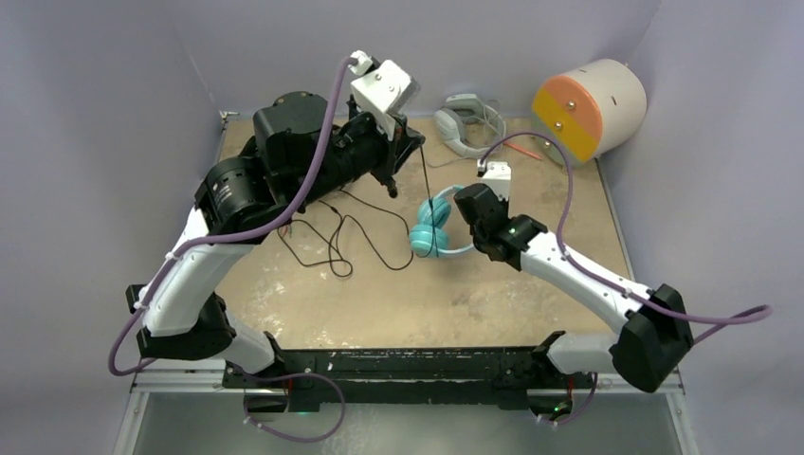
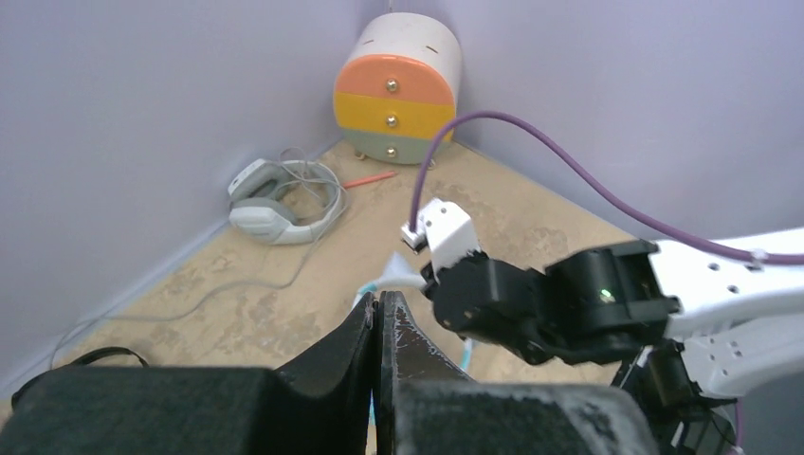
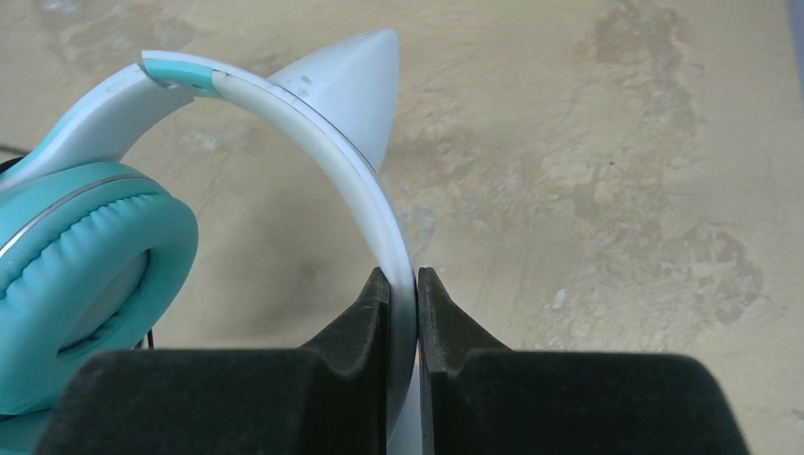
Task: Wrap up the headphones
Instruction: Wrap the headphones cable around the headphones.
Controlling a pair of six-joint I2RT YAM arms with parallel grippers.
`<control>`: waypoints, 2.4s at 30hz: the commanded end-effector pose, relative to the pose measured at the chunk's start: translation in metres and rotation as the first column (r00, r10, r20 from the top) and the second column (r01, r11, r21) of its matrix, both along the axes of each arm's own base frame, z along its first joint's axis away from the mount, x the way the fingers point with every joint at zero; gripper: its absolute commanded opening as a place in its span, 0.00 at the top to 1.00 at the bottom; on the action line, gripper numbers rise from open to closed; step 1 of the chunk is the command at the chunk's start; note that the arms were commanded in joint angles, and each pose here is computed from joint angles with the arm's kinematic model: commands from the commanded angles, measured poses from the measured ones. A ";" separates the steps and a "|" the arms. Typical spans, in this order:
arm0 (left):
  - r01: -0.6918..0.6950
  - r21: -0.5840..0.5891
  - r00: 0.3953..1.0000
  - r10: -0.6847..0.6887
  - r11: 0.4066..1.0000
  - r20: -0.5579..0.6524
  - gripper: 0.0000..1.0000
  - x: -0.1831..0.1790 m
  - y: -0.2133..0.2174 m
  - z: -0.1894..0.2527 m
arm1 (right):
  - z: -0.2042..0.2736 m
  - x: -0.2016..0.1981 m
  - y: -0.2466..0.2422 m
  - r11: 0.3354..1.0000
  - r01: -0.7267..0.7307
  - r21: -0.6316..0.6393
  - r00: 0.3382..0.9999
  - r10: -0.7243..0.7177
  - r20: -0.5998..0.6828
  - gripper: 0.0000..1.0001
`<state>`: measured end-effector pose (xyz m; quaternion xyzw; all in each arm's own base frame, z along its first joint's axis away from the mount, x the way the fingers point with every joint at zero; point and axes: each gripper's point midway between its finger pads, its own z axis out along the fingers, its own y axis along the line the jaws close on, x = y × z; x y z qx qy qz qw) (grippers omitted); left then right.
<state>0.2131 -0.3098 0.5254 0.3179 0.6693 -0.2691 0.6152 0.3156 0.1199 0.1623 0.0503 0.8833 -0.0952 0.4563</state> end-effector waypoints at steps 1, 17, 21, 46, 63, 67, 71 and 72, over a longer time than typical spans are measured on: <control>-0.011 -0.049 0.999 0.013 0.999 0.050 1.00 0.027 -0.007 0.015 | 0.022 -0.007 0.027 0.987 -0.126 0.095 0.987 0.116 0.109 1.00; -0.082 -0.058 0.987 0.073 0.995 -0.141 1.00 0.158 0.010 -0.063 | 0.075 -0.068 0.077 0.825 -0.498 0.267 0.855 0.415 0.313 1.00; -0.138 -0.064 0.973 0.123 0.988 -0.197 1.00 0.188 0.027 -0.090 | 0.097 -0.078 0.072 0.803 -0.519 0.293 0.840 0.416 0.348 1.00; -0.008 -0.354 0.904 -0.145 0.935 -0.403 1.00 0.175 0.014 -0.202 | 0.230 -0.078 0.049 0.664 -0.373 0.648 0.871 0.011 0.491 1.00; 0.068 -0.558 0.911 -0.279 0.827 -0.302 1.00 0.089 -0.013 -0.213 | 0.236 -0.020 0.015 0.608 0.027 0.794 0.752 -0.535 0.384 1.00; 0.080 -0.602 0.910 -0.305 0.794 -0.281 1.00 0.070 -0.016 -0.218 | 0.243 -0.010 0.008 0.663 0.087 0.744 0.707 -0.567 0.423 1.00; 0.103 -0.591 0.903 -0.325 0.800 -0.282 1.00 0.060 -0.017 -0.229 | 0.247 0.000 0.001 0.729 0.128 0.673 0.680 -0.558 0.475 1.00; 0.105 -0.586 0.902 -0.326 0.803 -0.285 1.00 0.059 -0.017 -0.232 | 0.247 0.003 -0.002 0.742 0.140 0.655 0.675 -0.556 0.485 1.00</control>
